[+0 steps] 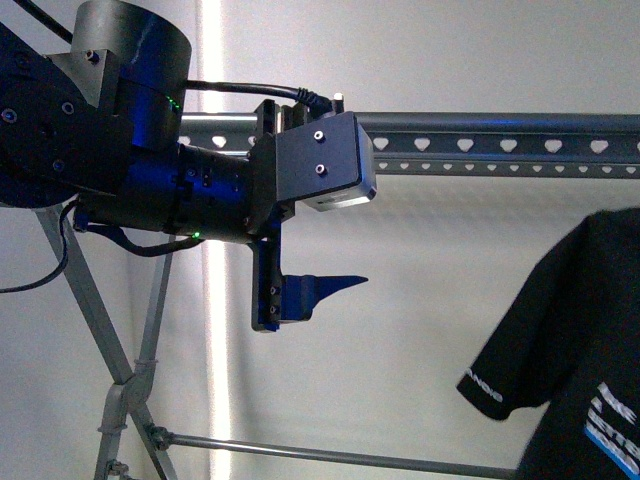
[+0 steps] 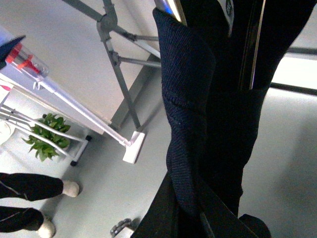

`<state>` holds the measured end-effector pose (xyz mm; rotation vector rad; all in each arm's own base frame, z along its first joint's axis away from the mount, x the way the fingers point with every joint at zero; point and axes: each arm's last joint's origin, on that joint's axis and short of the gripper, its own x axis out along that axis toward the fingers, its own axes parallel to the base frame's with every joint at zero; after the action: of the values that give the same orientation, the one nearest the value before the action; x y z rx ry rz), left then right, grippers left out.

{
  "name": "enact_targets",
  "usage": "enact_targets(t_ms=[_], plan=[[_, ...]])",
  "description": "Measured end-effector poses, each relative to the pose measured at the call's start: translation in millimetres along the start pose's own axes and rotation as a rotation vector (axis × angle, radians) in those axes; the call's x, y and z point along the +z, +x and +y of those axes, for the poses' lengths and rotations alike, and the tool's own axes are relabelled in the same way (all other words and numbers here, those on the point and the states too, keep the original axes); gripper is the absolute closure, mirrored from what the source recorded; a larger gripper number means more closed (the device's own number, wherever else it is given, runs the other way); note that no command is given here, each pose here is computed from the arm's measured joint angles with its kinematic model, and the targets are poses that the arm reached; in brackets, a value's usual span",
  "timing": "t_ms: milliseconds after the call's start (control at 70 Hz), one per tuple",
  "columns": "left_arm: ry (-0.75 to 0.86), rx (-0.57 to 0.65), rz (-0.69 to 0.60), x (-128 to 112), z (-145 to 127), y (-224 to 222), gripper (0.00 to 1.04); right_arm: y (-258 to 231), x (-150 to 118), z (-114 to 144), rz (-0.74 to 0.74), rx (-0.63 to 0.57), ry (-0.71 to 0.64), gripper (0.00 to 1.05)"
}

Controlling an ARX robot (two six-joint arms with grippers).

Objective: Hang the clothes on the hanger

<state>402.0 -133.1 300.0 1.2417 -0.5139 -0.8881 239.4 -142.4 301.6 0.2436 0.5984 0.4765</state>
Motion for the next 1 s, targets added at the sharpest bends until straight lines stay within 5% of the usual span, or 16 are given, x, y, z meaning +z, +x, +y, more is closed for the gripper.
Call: enact_targets(t_ms=[271,571,999], plan=[[0.001,0.000,-0.001,0,0,0,0.07,12,-9,1,-0.016,0.002,0.076,1.01],[0.001,0.000,-0.001,0,0,0,0.07,26,56,-7,-0.212,0.038,0.211,1.01],[0.001,0.000,-0.001,0,0,0,0.07,61,88,-33,-0.249,0.032,0.497,1.01]])
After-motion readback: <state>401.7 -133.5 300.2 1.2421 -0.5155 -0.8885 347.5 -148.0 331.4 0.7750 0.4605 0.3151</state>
